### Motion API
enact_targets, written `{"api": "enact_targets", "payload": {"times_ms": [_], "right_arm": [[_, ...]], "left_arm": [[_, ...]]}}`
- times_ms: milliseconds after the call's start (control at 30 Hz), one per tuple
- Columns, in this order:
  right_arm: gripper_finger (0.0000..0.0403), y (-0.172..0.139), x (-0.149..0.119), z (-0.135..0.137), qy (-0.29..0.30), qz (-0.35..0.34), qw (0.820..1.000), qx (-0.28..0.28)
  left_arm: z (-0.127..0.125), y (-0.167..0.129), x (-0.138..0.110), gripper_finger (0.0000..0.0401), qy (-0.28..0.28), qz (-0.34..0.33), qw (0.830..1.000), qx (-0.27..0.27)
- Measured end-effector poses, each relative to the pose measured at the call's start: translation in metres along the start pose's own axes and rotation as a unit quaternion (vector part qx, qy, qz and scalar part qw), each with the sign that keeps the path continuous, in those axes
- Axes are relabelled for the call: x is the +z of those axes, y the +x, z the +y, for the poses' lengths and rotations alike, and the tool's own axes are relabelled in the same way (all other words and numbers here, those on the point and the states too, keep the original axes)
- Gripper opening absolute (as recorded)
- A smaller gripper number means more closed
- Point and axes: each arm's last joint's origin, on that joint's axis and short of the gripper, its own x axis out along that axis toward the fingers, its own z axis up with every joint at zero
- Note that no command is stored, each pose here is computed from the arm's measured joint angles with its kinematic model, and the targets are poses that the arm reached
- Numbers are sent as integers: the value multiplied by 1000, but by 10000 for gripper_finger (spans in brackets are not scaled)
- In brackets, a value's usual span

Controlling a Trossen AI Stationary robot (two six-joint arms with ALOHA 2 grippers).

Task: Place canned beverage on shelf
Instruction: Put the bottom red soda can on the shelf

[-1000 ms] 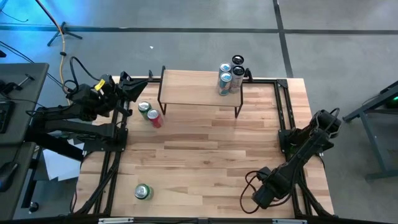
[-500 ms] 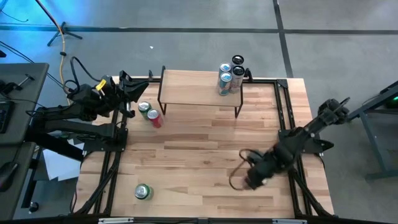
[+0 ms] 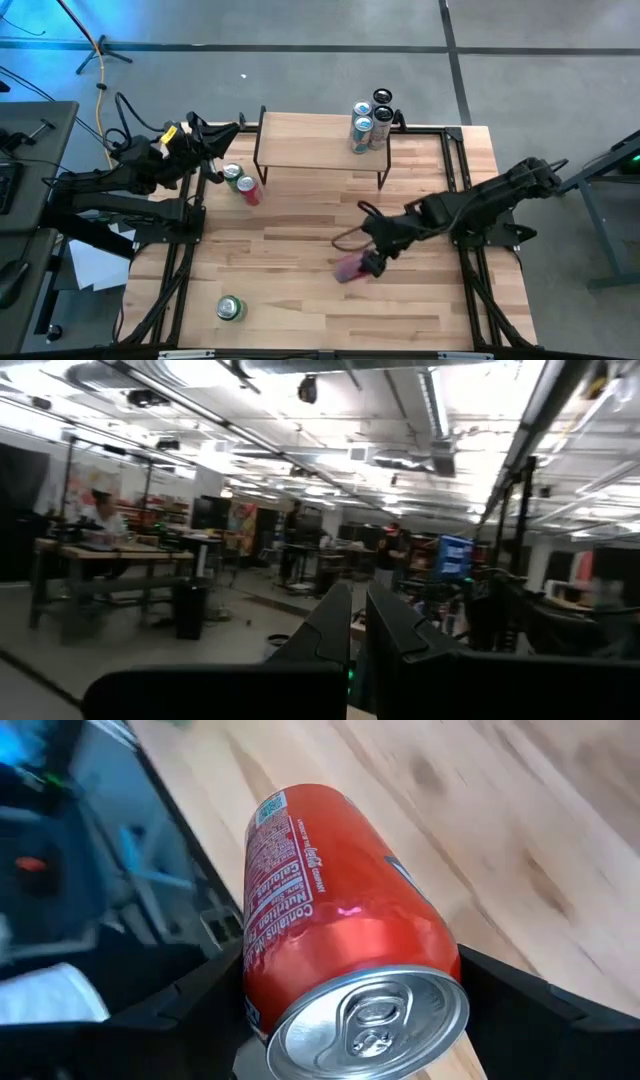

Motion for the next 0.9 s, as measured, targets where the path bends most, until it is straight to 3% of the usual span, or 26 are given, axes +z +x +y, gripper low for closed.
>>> {"api": "enact_targets", "payload": {"times_ms": [333, 500, 900], "right_arm": [[293, -12, 44, 12, -90, -75, 982, 150], [293, -32, 56, 19, -127, -94, 976, 150], [293, -74, 68, 32, -175, -170, 965, 93]], "left_arm": [[0, 1, -1, 1, 5, 2, 1000, 3], [0, 1, -2, 1, 7, 6, 1000, 3], [0, 3, -6, 1, 21, 18, 999, 28]]}}
